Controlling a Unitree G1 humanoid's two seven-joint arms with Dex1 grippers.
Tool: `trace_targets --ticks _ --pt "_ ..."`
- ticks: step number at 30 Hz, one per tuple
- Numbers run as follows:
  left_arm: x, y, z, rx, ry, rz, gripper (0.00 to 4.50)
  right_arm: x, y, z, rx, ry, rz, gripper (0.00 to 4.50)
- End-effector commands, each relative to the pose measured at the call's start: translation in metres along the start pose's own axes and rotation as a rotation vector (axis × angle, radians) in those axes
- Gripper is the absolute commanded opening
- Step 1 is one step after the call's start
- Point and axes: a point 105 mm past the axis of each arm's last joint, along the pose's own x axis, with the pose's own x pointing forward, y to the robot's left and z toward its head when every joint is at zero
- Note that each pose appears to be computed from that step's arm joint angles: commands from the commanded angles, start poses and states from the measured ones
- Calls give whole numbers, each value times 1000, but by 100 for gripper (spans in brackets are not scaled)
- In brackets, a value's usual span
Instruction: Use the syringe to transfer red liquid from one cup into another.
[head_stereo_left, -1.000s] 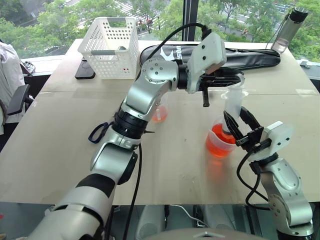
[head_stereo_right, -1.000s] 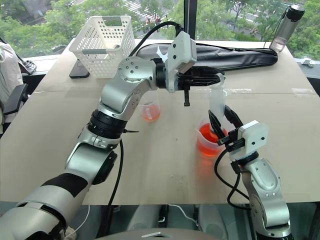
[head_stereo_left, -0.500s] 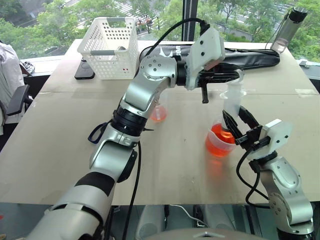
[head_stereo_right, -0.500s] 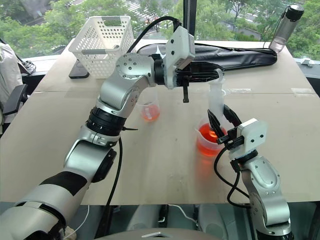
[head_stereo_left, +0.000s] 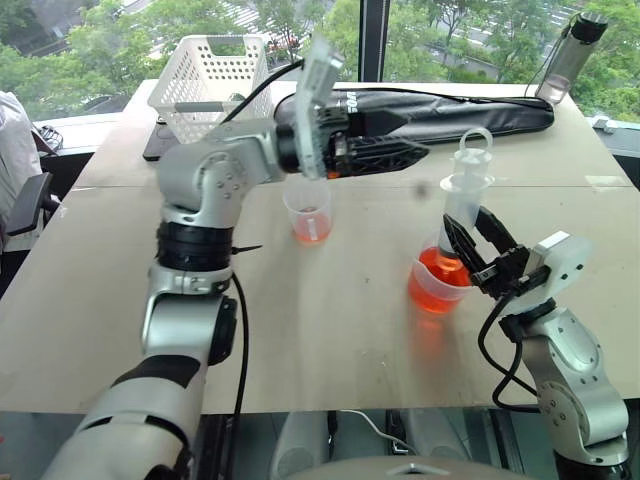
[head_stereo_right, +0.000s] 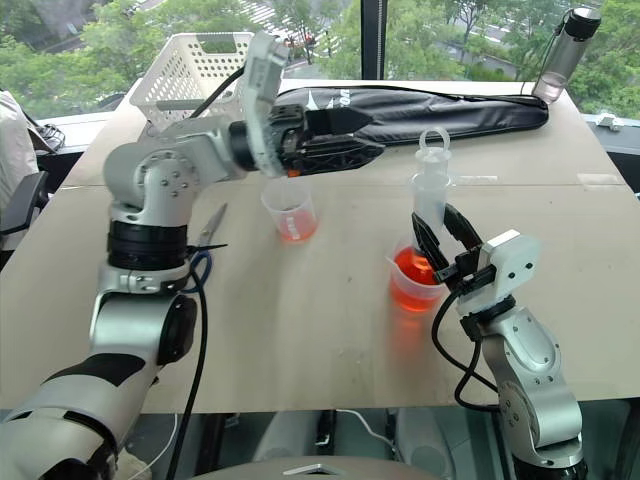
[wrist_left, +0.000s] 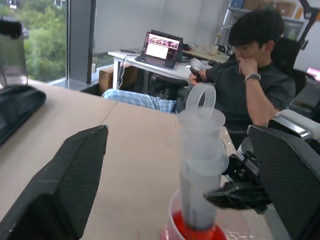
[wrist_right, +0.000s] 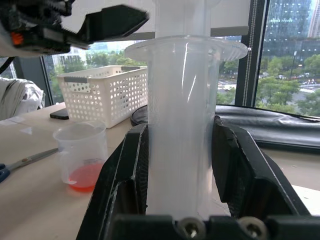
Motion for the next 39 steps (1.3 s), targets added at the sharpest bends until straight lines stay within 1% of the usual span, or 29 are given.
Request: trace_targets --ticks 1,5,7,11,17,18,19,20,21,23,24,31,38,39 --pt "13 -18 -12 -10 27 -51 430 1 1 19 -31 -67 17 139" --pt "37 -24 -30 -58 30 -35 430 2 3 19 -53 -64 40 139" --pt "47 -26 -33 -74 19 -26 430 3 5 19 -57 -66 47 139" --pt "56 -24 -41 -79 30 2 430 3 10 20 -69 -62 63 139" --pt "59 -24 -48 -69 48 16 430 3 10 21 -78 -64 57 139" --pt "59 -24 -50 -66 52 13 391 3 10 21 -79 -64 57 139" --pt "60 -25 -51 -63 54 10 377 2 10 21 -80 -64 56 139" --pt "61 -26 -53 -65 56 8 350 2 10 22 -80 -64 57 139" --pt "63 -26 -54 -65 57 8 307 2 10 22 -79 -64 58 139" --pt "65 -26 -55 -62 55 7 194 2 12 21 -75 -61 67 139" --pt "67 -27 -55 -66 48 2 164 2 14 20 -71 -57 76 139" --pt "68 -29 -54 -72 30 -9 161 2 16 20 -67 -54 83 139" --pt "69 -27 -53 -39 11 13 161 0 11 15 -59 7 98 139" --pt "69 -26 -52 -35 4 16 161 0 10 15 -57 15 99 242"
